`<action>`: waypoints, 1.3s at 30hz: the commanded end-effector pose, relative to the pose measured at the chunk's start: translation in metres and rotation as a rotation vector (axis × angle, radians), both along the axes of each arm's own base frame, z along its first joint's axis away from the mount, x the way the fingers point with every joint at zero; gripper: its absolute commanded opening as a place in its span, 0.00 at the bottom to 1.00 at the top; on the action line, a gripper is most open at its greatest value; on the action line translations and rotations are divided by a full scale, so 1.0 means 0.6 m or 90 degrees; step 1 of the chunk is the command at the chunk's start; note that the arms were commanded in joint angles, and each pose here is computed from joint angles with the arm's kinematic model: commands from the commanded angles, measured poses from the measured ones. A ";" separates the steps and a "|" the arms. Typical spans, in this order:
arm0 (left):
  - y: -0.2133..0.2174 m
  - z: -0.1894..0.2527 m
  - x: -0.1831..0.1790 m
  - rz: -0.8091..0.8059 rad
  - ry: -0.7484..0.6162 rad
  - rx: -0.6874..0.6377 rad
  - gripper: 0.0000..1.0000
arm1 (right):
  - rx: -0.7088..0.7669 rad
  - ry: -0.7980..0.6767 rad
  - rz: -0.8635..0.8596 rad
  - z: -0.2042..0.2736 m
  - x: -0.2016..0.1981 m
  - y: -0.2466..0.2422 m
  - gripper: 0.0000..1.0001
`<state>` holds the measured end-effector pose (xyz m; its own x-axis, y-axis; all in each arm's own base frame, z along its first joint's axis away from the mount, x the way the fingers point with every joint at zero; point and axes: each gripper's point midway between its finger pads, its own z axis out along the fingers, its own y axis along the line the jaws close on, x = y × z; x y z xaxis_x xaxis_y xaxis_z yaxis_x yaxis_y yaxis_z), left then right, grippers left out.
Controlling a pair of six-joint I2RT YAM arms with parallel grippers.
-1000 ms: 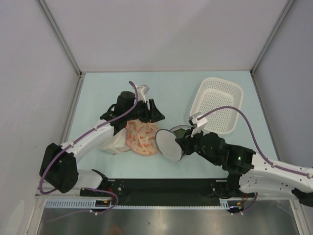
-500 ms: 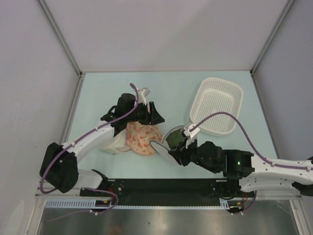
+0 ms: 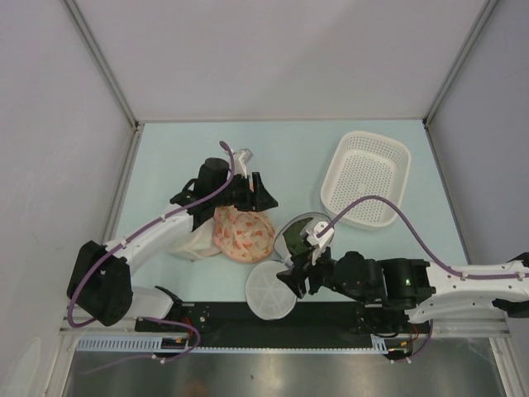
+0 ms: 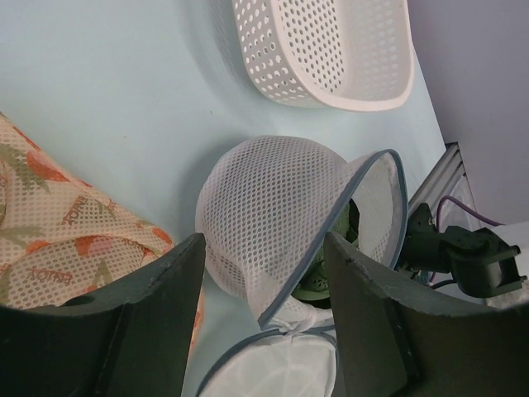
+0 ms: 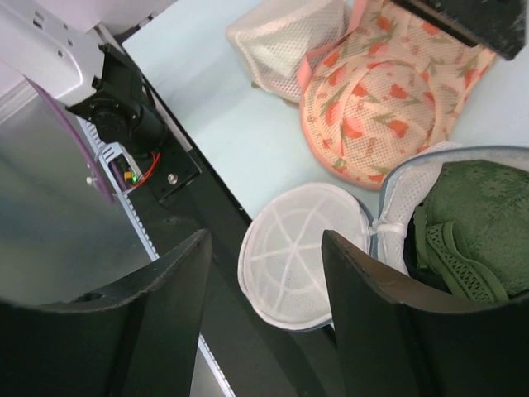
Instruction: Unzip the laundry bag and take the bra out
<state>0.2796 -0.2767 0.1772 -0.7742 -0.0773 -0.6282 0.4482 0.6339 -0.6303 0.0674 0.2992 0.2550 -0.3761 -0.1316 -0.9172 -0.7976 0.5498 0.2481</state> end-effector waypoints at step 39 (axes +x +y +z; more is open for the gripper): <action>0.023 -0.001 -0.051 -0.009 -0.108 0.037 0.66 | -0.202 0.179 -0.392 -0.190 0.259 -0.087 0.87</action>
